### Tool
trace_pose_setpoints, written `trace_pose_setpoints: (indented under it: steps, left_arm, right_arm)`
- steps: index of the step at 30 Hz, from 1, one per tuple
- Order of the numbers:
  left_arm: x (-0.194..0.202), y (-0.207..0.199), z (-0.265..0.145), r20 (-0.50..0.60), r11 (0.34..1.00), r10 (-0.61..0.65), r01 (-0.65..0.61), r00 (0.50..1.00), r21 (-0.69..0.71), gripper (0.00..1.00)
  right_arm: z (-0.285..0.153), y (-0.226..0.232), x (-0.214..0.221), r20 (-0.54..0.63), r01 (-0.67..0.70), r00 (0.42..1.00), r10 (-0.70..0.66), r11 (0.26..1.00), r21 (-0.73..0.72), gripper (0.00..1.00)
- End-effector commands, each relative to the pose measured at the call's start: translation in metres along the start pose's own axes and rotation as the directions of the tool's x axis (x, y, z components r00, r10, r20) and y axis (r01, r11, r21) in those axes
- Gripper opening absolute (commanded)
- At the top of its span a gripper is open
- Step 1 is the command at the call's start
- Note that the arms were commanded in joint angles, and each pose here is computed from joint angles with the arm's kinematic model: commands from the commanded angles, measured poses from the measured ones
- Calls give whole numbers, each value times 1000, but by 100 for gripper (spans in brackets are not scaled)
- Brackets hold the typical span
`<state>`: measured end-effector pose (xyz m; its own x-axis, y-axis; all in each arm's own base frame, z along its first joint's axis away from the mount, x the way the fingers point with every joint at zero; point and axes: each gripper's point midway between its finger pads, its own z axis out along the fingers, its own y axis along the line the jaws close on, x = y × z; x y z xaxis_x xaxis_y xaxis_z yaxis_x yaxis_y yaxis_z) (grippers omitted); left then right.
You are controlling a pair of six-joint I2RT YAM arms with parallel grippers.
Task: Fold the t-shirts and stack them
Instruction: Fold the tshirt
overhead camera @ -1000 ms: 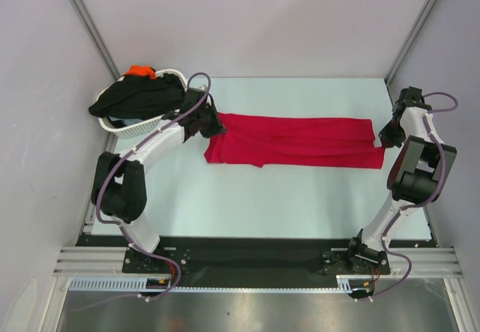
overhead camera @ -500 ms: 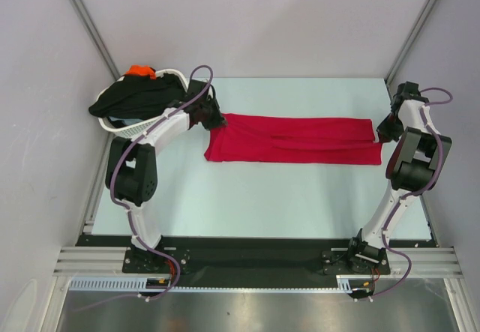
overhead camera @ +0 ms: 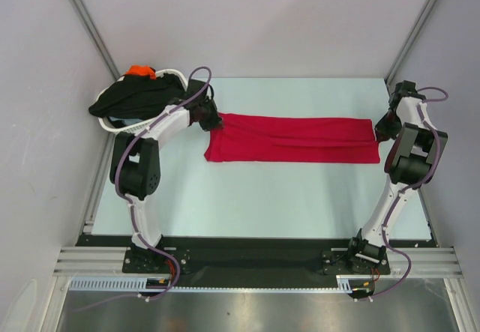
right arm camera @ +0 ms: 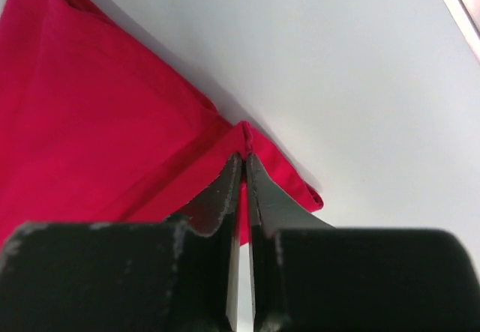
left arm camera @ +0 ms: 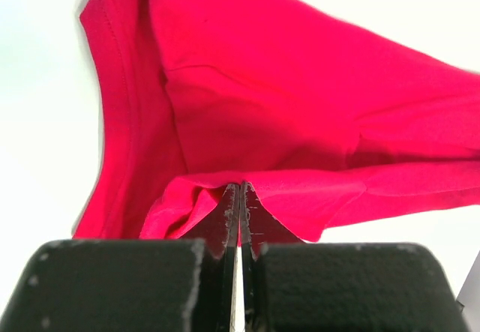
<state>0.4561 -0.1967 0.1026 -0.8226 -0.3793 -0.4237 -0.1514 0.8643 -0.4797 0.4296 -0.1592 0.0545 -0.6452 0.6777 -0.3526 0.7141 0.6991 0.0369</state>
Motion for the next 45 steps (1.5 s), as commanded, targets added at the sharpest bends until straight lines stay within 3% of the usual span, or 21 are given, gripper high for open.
trace_pose_setpoints:
  steps: [1, 5, 6, 8, 12, 16, 18, 20, 21, 22, 23, 24, 25, 29, 31, 35, 40, 45]
  left_arm:
    - [-16, -4, 0, 19, 1000, 13, -13, 1000, 14, 0]
    - [-17, -5, 6, 14, 999, 36, -36, 999, 21, 3]
    - [-21, -3, 6, 28, 999, 50, -50, 998, 9, 12]
    - [-31, -1, 0, 78, 997, 75, -74, 994, -21, 19]
    - [-54, 4, -25, 158, 978, 189, -171, 969, -119, 53]
    - [-59, 8, -63, 209, 958, 267, -234, 941, -168, 57]
    - [-52, -5, -87, 238, 960, 279, -265, 930, -89, 55]
    - [-17, 1, -82, 179, 961, 273, -275, 945, -11, 53]
    - [-7, -12, -87, 180, 956, 265, -282, 947, 78, 50]
    - [15, 0, -79, 125, 961, 251, -263, 960, 86, 49]
    - [24, 3, -76, 108, 963, 242, -252, 964, 98, 48]
    - [30, -2, -74, 109, 958, 233, -247, 966, 143, 47]
    - [44, 7, -67, 75, 963, 224, -232, 972, 139, 47]
    - [53, 5, -58, 38, 959, 224, -227, 974, 171, 43]
    - [50, 2, -57, 48, 956, 228, -233, 972, 178, 43]
    - [51, 0, -53, 41, 956, 218, -221, 975, 191, 43]
    - [58, 0, -47, 13, 955, 215, -213, 977, 208, 43]
    - [63, 6, -46, 0, 953, 231, -227, 973, 199, 43]
  right_arm:
    - [-3, 3, -11, 14, 5, 1000, -5, 1000, 3, 8]
    - [-4, 9, -23, 25, 17, 1000, -17, 1000, 2, 34]
    - [-7, 13, -35, 48, 17, 999, -17, 1000, -4, 40]
    - [-15, 16, -43, 54, 20, 998, -19, 1000, -11, 47]
    - [-42, 23, -61, 90, 23, 996, -20, 999, -29, 54]
    - [-62, 16, -47, 106, 93, 990, -94, 996, 9, 65]
    - [-82, 21, -38, 132, 118, 985, -114, 993, -19, 66]
    - [-89, 37, -8, 105, 128, 988, -116, 985, -117, 66]
    - [-95, 68, 9, 105, 159, 985, -137, 959, -235, 65]
    - [-99, 82, 23, 99, 162, 985, -138, 942, -293, 64]
    - [-101, 86, 54, 46, 105, 994, -95, 935, -340, 62]
    - [-104, 100, 70, 31, 89, 996, -84, 912, -400, 59]
    - [-117, 135, 79, 64, 107, 994, -87, 845, -524, 54]
    - [-122, 176, 140, 39, 93, 995, -87, 777, -622, 41]
    - [-112, 187, 166, -34, 45, 996, -85, 775, -631, 37]
    - [-98, 206, 196, -67, 55, 990, -125, 774, -630, 29]
    - [-82, 231, 219, -92, 92, 977, -192, 771, -630, 15]
    - [-78, 249, 228, -134, 53, 975, -176, 774, -630, 3]
